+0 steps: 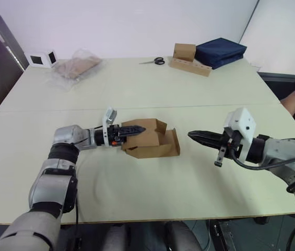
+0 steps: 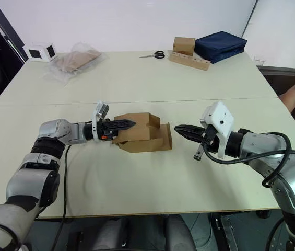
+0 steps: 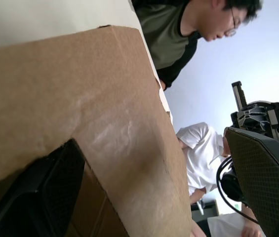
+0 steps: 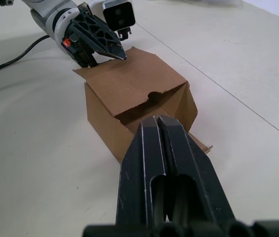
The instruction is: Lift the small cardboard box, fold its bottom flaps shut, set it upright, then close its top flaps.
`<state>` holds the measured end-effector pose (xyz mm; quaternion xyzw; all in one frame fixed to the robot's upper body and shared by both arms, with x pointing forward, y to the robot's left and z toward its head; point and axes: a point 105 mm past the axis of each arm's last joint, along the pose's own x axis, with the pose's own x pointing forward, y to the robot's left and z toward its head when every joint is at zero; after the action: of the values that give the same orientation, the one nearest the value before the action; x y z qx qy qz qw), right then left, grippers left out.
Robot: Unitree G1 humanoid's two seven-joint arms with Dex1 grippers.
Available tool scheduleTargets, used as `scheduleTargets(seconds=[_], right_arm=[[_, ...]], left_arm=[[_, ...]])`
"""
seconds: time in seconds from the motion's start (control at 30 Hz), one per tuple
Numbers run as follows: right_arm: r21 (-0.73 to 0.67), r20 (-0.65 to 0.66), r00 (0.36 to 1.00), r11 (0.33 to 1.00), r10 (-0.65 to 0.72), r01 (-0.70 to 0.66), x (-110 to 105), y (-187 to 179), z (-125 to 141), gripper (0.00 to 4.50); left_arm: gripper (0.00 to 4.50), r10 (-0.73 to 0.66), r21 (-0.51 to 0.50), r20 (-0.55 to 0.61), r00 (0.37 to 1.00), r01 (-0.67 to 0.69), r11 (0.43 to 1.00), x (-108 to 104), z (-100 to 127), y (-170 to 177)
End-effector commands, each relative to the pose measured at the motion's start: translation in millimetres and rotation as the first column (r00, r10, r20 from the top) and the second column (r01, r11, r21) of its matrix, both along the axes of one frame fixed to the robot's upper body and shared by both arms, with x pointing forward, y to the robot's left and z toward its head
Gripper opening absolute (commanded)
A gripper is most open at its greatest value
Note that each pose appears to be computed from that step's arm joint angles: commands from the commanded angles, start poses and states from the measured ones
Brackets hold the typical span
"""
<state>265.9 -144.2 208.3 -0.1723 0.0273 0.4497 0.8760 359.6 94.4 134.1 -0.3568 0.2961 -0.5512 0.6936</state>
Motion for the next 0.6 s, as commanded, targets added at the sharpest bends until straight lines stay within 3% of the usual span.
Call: scheduleTargets(seconds=[0.03,0.1,0.2,0.5,0.6], right_arm=[[0.006,0.058,0.998,1.000,0.011,-0.011,-4,3,12,0.00],[0.005,0.059,0.998,1.000,0.008,-0.008,-4,3,12,0.00],[0.007,0.061,0.998,1.000,0.004,-0.005,-3,3,13,0.00],[0.012,0.064,0.998,1.000,-0.005,0.004,-3,3,12,0.00],[0.015,0.064,0.998,1.000,-0.002,0.001,-3,4,13,0.00]], left_arm=[[4.45,-0.005,-0.025,0.054,0.999,0.007,1.000,4,19,-4],[4.45,-0.013,-0.021,0.059,0.998,0.014,1.000,4,19,-5],[3.80,-0.009,-0.024,0.059,0.998,0.011,1.000,5,19,-5],[0.23,0.002,-0.009,0.064,0.998,-0.002,1.000,5,22,4],[0.06,0.002,-0.010,0.067,0.998,-0.002,1.000,5,25,7]])
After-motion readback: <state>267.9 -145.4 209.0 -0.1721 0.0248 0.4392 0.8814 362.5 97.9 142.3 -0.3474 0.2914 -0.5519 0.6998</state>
